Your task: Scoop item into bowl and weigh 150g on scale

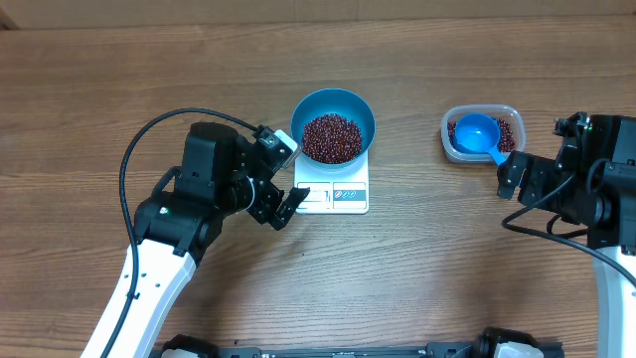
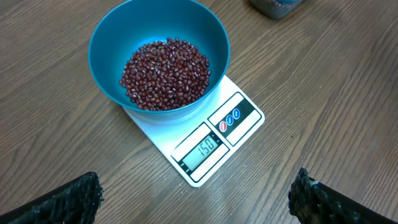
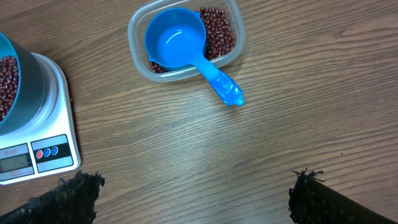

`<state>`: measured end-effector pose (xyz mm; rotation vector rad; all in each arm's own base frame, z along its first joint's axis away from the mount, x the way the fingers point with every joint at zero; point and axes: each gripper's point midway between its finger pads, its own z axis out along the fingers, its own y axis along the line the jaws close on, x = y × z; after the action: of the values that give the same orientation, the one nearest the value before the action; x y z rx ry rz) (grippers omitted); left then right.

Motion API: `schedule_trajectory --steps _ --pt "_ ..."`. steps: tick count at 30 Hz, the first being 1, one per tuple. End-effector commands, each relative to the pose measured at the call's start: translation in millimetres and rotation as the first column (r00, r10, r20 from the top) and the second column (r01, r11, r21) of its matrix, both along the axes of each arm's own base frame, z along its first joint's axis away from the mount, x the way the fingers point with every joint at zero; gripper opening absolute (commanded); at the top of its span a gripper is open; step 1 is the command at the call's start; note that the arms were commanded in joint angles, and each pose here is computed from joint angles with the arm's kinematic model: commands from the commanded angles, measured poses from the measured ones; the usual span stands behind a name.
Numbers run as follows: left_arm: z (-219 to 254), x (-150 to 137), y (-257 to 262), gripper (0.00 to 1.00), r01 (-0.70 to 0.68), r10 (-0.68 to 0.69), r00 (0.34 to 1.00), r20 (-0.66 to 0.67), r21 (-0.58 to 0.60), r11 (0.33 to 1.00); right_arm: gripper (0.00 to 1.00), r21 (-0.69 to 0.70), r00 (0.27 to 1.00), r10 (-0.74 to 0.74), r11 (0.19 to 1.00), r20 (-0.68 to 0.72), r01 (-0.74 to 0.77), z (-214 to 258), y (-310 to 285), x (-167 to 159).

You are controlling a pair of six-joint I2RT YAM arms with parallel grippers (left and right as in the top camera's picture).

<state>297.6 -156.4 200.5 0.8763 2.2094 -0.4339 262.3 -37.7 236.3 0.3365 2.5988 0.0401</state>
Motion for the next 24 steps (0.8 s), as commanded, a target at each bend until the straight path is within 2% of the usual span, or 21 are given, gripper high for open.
schedule_trajectory --steps 1,18,24 --pt "11.1 3.8 -1.9 1.00 -0.004 0.005 1.000 0.015 -0.025 1.000 1.00 -0.019 1.000 -0.002 1.000 0.026 0.003 9.8 -3.6 3.5" --pt "12.3 2.1 -1.2 1.00 -0.004 0.005 1.000 0.018 -0.023 1.000 1.00 -0.019 1.000 -0.002 1.000 0.026 0.003 9.8 -3.6 3.5" --pt "18.6 0.2 12.4 1.00 -0.056 0.055 0.996 0.077 0.016 0.998 1.00 -0.019 1.000 -0.002 1.000 0.026 0.003 9.8 -3.6 3.5"
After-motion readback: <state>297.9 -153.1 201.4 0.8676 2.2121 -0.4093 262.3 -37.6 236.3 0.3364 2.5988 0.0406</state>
